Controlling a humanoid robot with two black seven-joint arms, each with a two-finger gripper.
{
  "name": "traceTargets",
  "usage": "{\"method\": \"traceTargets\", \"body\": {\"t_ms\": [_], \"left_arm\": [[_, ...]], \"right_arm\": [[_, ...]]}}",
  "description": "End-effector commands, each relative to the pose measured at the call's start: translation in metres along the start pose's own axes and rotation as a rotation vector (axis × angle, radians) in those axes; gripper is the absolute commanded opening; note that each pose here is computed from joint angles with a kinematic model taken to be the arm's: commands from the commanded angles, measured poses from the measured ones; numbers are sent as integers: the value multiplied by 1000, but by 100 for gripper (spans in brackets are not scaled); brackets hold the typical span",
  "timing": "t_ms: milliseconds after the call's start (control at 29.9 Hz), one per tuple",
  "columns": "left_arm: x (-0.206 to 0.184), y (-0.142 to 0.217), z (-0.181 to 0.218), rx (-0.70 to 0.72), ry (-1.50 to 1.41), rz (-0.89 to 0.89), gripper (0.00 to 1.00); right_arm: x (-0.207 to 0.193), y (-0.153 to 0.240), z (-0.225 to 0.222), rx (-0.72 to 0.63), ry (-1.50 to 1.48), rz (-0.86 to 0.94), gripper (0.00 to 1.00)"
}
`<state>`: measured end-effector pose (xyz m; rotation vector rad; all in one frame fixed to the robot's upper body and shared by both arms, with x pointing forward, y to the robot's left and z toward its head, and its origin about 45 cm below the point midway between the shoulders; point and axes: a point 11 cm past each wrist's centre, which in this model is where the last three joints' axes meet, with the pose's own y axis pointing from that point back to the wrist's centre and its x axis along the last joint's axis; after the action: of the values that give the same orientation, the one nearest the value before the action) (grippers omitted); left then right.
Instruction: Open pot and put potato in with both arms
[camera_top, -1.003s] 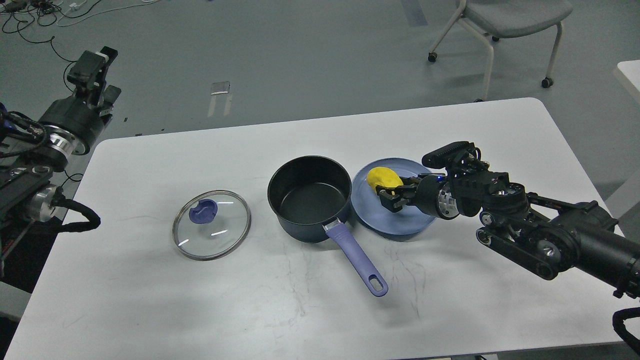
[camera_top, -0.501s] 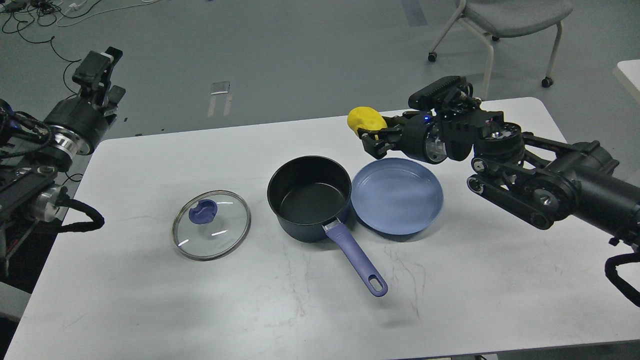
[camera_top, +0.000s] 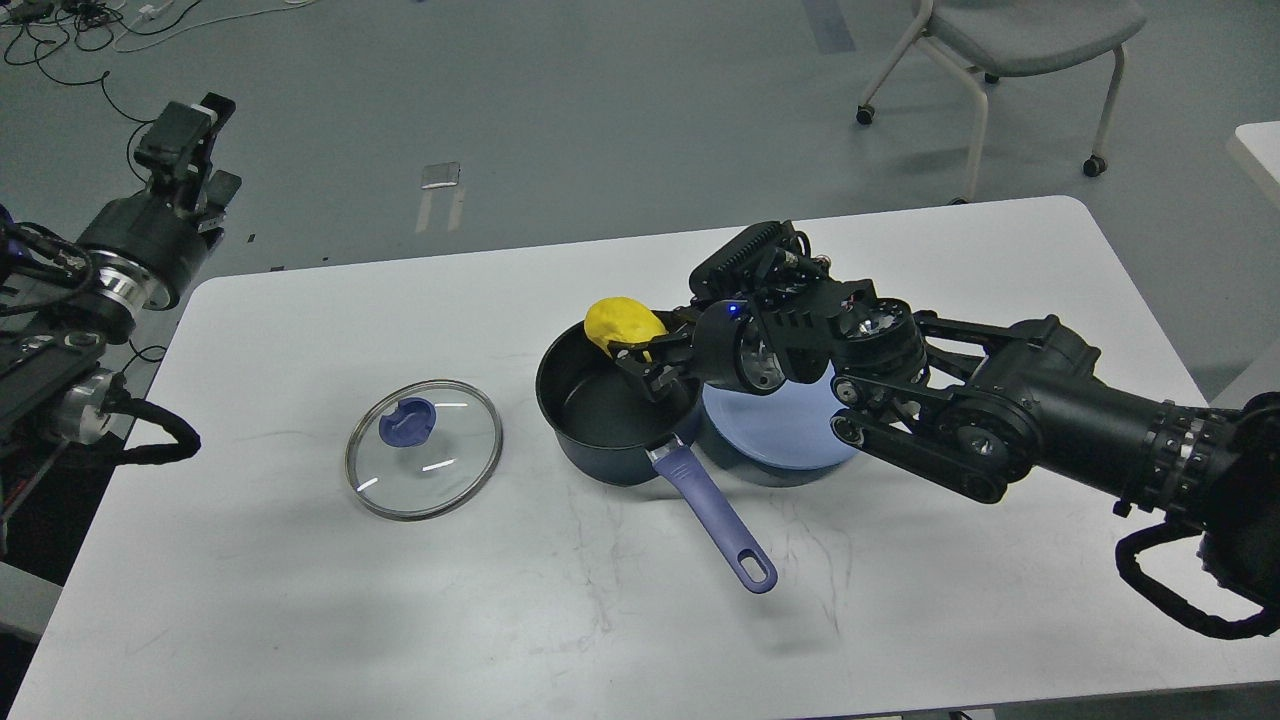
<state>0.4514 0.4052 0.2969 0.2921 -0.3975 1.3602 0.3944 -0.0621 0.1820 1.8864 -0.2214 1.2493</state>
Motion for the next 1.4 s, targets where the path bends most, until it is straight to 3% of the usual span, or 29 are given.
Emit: {"method": "traceTargets", "body": {"t_ms": [0, 33, 100, 167, 267, 535, 702, 869, 1036, 1370], "left_arm": [[0, 0, -1, 1, 0, 0, 98], [-1, 1, -1, 3, 1, -2, 98], [-1, 1, -3, 6, 1, -1, 98], [-1, 1, -3, 6, 2, -2, 98], [0, 2, -3, 6, 1, -1, 98], [-4, 0, -1, 1, 9, -7, 98], [-10, -6, 9, -27, 32, -21, 98], [-44, -21, 20, -68, 95, -67, 98], [-112, -41, 34, -114, 205, -157, 98], [-124, -56, 73, -216, 536, -183, 98]], "right_arm": [[-11, -2, -4, 9, -25, -31, 36], [-13, -3, -5, 15, -37, -34, 39], [-13, -7, -19, 56, -104, -28, 73], [-12, -10, -29, 89, -162, -27, 89], [-10, -10, -35, 109, -209, -20, 98], [1, -3, -18, 79, -217, 13, 100], [41, 17, 19, 23, -305, 173, 100], [75, 46, 56, 5, -506, 401, 100], [74, 77, 84, 97, -931, 536, 100], [66, 120, 132, 268, -1492, 665, 100]]}}
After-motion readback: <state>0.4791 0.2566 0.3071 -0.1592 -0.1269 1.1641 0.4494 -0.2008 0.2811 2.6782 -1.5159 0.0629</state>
